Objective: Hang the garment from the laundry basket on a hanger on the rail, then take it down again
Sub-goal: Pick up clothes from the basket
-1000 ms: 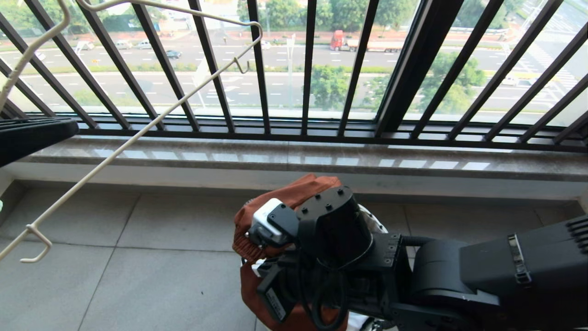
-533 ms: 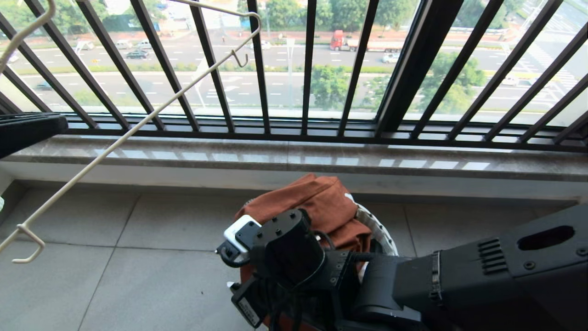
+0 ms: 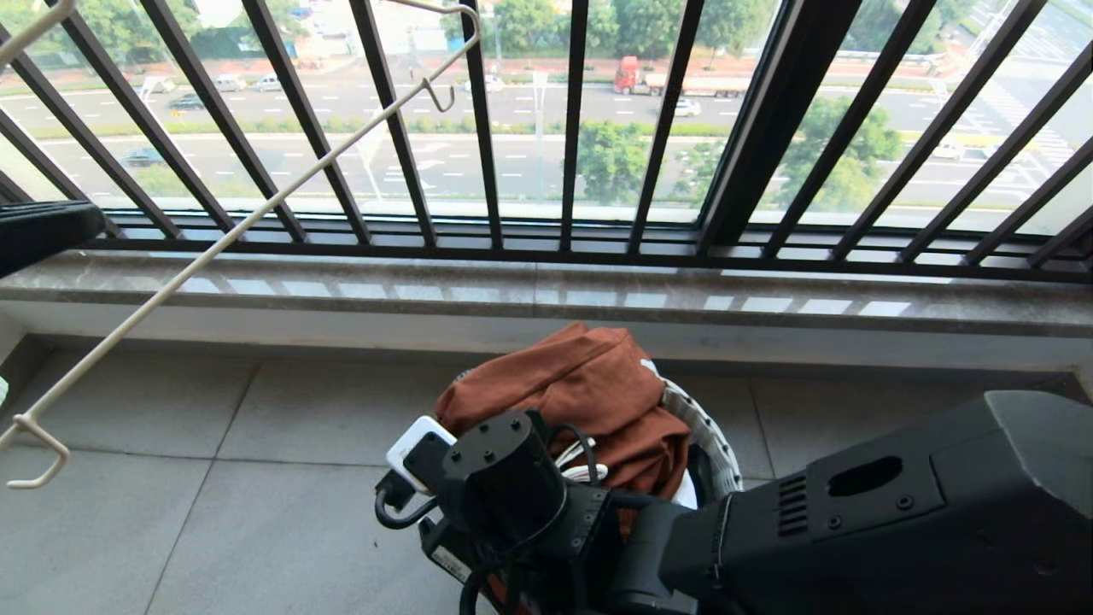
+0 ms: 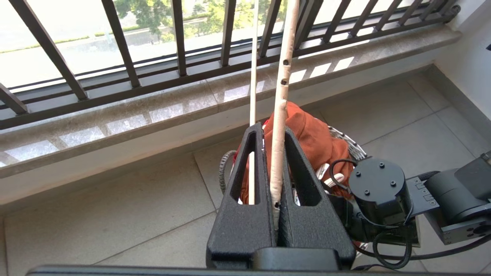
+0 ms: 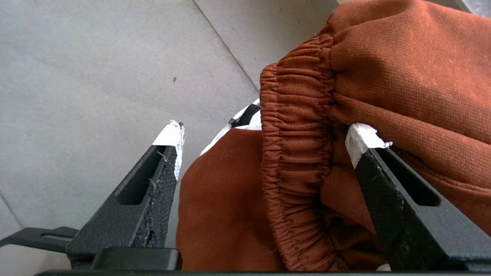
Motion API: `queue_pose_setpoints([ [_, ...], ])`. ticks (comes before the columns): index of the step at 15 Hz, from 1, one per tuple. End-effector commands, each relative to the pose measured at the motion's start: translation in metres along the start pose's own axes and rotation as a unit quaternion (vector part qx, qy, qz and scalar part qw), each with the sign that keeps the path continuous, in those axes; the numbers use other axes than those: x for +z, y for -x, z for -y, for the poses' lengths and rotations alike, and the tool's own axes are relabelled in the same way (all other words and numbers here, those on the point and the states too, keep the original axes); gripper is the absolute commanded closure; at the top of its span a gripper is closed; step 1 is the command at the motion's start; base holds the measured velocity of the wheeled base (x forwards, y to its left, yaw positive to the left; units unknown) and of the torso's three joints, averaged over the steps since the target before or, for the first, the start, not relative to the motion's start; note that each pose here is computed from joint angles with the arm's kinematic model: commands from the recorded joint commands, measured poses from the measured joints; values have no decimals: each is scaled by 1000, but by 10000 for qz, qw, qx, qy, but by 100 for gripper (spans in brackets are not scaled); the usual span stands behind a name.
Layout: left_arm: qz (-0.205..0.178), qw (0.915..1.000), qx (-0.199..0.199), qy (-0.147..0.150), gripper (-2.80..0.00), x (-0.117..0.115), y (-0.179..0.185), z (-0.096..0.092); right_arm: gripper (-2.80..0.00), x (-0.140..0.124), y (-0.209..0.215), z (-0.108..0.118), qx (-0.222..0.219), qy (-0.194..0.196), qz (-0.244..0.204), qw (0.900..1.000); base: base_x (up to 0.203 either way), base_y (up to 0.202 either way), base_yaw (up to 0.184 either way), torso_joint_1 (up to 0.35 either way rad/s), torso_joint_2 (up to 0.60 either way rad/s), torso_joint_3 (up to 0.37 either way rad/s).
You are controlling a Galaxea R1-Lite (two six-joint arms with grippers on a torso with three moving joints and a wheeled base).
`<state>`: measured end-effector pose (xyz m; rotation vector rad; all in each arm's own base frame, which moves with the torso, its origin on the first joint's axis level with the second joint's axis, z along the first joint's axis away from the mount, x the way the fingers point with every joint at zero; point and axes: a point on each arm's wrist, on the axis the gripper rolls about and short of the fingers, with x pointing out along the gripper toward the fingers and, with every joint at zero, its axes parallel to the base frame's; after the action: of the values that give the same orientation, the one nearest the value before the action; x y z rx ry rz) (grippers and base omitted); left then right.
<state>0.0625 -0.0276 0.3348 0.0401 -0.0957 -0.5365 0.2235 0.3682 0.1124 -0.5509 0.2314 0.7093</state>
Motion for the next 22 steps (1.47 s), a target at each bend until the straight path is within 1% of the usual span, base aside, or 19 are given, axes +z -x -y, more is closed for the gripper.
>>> queue_pose_setpoints([
  [1,72,10000,-2,-8,0,3,3,0,-280,-6,-7,-2,-67,146,-33,9999,0,0,0,0,0,0],
  [3,87,10000,4,-11,0,4,3,0,-280,-10,-11,2,-217,275,-132,9993,0,0,0,0,0,0],
  [5,110,9999,0,-15,0,4,5,1,-280,-12,-15,9,-485,392,-170,9979,0,0,0,0,0,0],
  [7,110,9999,5,-16,0,4,5,1,-280,-13,-16,14,-611,451,-197,9969,0,0,0,0,0,0],
  [9,117,9999,2,-17,0,4,5,1,-280,-15,-18,23,-806,481,-268,9952,0,0,0,0,0,0],
  [12,121,9999,1,-17,0,4,5,1,-280,-5,-9,38,-955,403,-156,9945,0,0,0,0,0,0],
  [13,125,9999,1,-18,0,5,6,1,-280,0,-4,46,-1027,371,-96,9940,0,0,0,0,0,0],
  [17,148,9999,2,-22,0,5,7,1,-280,4,2,76,-1332,271,-67,9907,0,0,0,0,0,0],
  [20,155,9999,2,-24,0,5,8,1,-280,12,7,83,-1414,225,58,9897,0,0,0,0,0,0],
  [22,155,9999,2,-24,0,5,8,1,-280,15,5,84,-1435,220,107,9893,0,0,0,0,0,0],
])
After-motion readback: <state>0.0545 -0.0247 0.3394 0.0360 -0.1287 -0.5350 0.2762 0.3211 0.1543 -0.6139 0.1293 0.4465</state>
